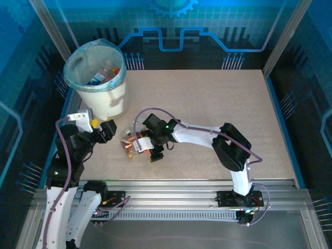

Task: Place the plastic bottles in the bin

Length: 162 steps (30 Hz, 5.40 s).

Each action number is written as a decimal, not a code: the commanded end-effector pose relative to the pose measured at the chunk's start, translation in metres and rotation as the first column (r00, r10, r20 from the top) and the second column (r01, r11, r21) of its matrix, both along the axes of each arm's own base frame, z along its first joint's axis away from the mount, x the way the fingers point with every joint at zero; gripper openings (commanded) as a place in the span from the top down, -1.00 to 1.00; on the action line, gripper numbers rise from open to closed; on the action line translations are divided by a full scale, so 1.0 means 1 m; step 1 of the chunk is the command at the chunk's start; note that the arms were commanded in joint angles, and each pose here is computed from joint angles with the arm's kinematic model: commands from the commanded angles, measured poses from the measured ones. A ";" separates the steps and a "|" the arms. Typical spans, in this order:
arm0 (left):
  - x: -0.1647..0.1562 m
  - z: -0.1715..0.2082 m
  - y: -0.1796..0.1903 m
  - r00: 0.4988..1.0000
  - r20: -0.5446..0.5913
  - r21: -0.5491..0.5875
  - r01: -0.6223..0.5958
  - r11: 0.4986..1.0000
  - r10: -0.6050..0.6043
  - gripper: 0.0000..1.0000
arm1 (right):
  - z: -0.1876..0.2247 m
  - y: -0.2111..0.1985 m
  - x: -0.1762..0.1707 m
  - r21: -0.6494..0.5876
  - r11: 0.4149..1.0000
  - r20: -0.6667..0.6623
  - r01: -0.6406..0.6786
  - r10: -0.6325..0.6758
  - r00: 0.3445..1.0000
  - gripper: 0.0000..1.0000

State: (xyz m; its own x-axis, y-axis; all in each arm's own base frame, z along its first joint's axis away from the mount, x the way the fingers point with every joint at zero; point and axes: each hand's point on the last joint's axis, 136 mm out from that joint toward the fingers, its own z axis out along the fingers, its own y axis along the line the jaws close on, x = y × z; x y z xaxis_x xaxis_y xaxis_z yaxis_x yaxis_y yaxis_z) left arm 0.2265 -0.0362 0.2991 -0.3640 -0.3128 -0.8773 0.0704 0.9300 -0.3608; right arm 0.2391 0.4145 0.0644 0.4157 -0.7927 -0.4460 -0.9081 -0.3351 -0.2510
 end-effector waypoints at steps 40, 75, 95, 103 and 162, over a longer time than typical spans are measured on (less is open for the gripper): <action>0.019 0.041 -0.069 0.957 0.079 -0.382 0.288 0.878 -0.280 -0.52 | 0.132 -0.049 0.002 0.386 0.847 -0.198 0.366 -0.311 0.929 -0.09; 0.046 0.001 -0.127 0.909 -0.093 -0.476 0.317 0.820 -0.406 0.84 | 0.186 -0.066 0.015 0.554 0.679 -0.232 0.483 -0.431 0.872 -0.25; 0.113 0.195 0.028 0.957 0.233 -0.035 -0.170 0.985 0.174 1.00 | 0.203 -0.080 0.023 0.586 0.653 -0.128 0.480 -0.510 0.851 -1.00; 0.192 0.183 0.107 0.928 0.182 -0.186 -0.292 0.938 0.325 1.00 | 0.200 -0.090 0.022 0.559 0.679 -0.084 0.476 -0.525 0.847 -1.00; 0.264 0.082 0.046 0.983 -0.177 -0.283 -0.004 0.959 -0.048 -0.11 | 0.186 -0.069 -0.005 0.472 0.766 -0.107 0.437 -0.442 0.891 -1.00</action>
